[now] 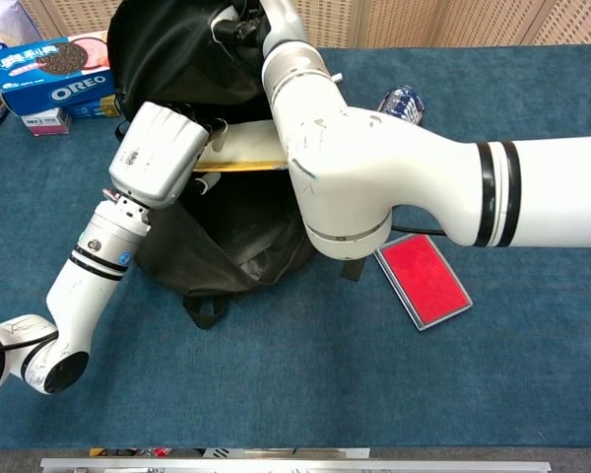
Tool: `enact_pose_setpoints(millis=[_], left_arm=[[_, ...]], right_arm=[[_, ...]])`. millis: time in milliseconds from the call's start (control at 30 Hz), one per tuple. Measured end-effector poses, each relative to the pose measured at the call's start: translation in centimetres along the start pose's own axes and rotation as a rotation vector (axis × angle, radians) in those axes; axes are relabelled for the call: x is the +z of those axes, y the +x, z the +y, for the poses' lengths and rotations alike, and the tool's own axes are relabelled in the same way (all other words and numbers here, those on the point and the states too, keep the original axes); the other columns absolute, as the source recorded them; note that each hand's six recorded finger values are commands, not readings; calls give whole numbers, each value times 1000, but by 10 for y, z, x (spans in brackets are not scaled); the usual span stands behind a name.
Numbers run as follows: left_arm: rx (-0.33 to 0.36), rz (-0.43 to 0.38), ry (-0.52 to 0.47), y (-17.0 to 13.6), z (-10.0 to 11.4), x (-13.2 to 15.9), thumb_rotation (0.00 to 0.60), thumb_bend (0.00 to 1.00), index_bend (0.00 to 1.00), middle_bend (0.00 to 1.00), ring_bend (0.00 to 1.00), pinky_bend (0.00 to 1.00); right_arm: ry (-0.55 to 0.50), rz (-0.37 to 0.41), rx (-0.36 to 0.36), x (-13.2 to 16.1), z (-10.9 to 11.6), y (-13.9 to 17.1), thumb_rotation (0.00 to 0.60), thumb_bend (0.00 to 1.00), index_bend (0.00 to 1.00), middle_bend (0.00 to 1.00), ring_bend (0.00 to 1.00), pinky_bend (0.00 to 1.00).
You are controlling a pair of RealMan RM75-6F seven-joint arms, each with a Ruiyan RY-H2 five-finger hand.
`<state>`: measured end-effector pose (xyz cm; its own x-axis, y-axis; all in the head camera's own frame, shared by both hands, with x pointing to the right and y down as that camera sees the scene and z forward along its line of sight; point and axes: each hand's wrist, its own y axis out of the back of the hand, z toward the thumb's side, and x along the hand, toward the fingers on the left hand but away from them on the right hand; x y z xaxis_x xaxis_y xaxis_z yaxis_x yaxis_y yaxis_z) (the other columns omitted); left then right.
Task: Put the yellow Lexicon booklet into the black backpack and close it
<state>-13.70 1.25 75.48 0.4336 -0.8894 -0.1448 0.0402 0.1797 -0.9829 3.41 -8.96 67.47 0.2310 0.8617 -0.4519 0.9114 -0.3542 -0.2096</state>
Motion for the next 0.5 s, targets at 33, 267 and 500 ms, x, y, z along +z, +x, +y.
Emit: enact_pose_setpoints(millis=[33,267,500], left_arm=[[0,6,0,-1,1,0,600,141,447,640,510,670],[-25,61,-9,-13,9,-2,600,137,291,525,423,633],[-64,88,20,-24,19,-3,600,137,177,451,363,613]], right_arm=[[-1,-1,0,0,1,0,600,865,742,663,665,876],[-18,2,-3,2,7,-1,600,864,742,664,665,876],[-23,5,-2,3,12,0,600,865,742,663,665,876]])
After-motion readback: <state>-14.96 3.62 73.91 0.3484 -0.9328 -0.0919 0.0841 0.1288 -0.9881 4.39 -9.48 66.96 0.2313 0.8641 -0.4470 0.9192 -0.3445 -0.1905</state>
